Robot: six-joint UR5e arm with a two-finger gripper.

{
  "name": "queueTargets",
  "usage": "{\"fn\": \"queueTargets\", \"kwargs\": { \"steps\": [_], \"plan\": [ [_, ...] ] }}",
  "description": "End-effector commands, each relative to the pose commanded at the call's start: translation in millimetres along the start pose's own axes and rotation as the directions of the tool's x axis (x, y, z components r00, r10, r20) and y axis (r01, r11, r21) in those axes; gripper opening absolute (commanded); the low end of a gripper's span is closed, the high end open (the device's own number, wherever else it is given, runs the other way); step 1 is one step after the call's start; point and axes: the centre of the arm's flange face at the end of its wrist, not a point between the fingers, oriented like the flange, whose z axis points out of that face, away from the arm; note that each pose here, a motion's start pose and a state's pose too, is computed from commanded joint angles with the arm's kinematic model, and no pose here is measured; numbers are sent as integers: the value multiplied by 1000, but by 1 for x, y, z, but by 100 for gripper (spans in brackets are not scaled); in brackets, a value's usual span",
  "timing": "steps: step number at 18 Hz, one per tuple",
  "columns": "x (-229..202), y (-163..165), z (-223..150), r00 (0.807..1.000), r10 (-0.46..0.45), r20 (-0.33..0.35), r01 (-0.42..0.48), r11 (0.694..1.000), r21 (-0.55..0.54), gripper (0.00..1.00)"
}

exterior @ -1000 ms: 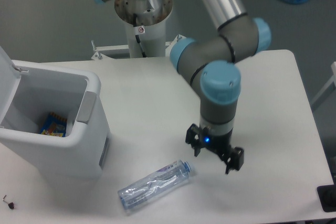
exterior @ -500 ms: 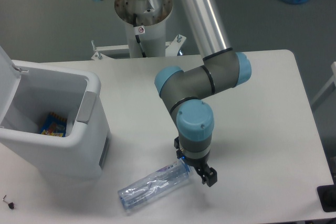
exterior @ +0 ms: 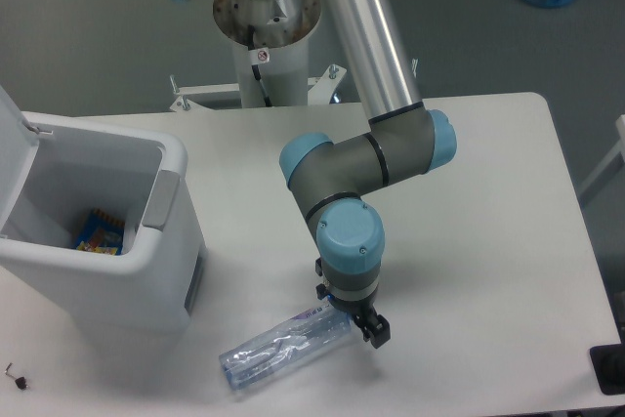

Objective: Place the trash in the trash can
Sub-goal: 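Close the gripper on the bottle near its cap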

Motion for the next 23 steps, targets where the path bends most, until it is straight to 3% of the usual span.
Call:
{"fn": "queueTargets", "kwargs": {
  "steps": [6, 10, 15, 23],
  "plan": [
    [0, 0, 5, 1000, -15, -6, 15, 1000, -3, 96],
    [4, 0, 10, 998, -66, -16, 66, 998, -5, 71],
    [4, -1, 15, 997, -70, -22, 70, 998, -7, 64],
    [3, 0, 14, 994, -107, -19, 107, 994, -6, 38]
  ]
}}
